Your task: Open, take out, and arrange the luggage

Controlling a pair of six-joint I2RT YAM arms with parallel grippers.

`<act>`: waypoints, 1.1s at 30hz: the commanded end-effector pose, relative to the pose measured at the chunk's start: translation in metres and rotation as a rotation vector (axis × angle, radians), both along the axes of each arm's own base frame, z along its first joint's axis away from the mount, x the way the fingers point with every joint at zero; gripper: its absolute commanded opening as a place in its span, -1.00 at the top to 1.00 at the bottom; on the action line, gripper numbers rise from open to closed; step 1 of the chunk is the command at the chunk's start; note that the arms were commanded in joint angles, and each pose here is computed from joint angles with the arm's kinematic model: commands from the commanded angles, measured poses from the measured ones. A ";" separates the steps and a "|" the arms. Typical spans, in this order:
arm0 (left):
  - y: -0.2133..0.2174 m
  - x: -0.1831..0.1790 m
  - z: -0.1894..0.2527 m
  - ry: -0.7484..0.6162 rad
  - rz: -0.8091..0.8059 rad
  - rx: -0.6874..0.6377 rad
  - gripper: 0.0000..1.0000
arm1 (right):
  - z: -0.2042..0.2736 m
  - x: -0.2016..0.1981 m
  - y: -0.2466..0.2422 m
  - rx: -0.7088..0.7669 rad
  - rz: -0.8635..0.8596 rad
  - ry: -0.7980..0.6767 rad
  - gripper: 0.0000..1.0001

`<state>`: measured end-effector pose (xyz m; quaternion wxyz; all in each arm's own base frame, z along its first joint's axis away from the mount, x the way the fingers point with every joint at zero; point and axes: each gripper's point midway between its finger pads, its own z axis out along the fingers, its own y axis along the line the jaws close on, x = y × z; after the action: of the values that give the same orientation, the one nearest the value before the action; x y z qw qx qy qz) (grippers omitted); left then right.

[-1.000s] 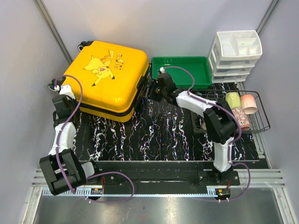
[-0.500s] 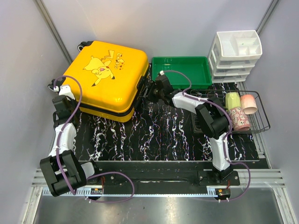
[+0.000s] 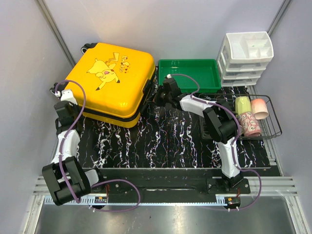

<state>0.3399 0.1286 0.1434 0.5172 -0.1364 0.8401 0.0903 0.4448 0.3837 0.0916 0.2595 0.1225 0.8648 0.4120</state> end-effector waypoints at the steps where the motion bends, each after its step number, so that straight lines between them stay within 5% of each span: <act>1: 0.055 0.006 0.053 -0.168 0.153 0.163 1.00 | -0.011 0.023 -0.062 -0.222 -0.066 -0.029 1.00; 17: 0.110 0.028 0.089 -0.258 0.086 0.447 1.00 | -0.007 0.047 -0.119 -0.461 -0.016 -0.148 1.00; 25: 0.096 0.021 0.094 -0.289 0.009 0.451 1.00 | 0.004 0.067 -0.138 -0.542 -0.048 -0.209 1.00; 33: 0.121 0.015 0.091 -0.288 0.141 0.505 1.00 | -0.001 0.087 -0.168 -0.685 -0.057 -0.264 1.00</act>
<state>0.3594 0.1812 0.1465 0.5694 -0.0368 0.8088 0.1423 0.5002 0.2899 0.0999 0.3767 -0.0230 0.8987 0.2237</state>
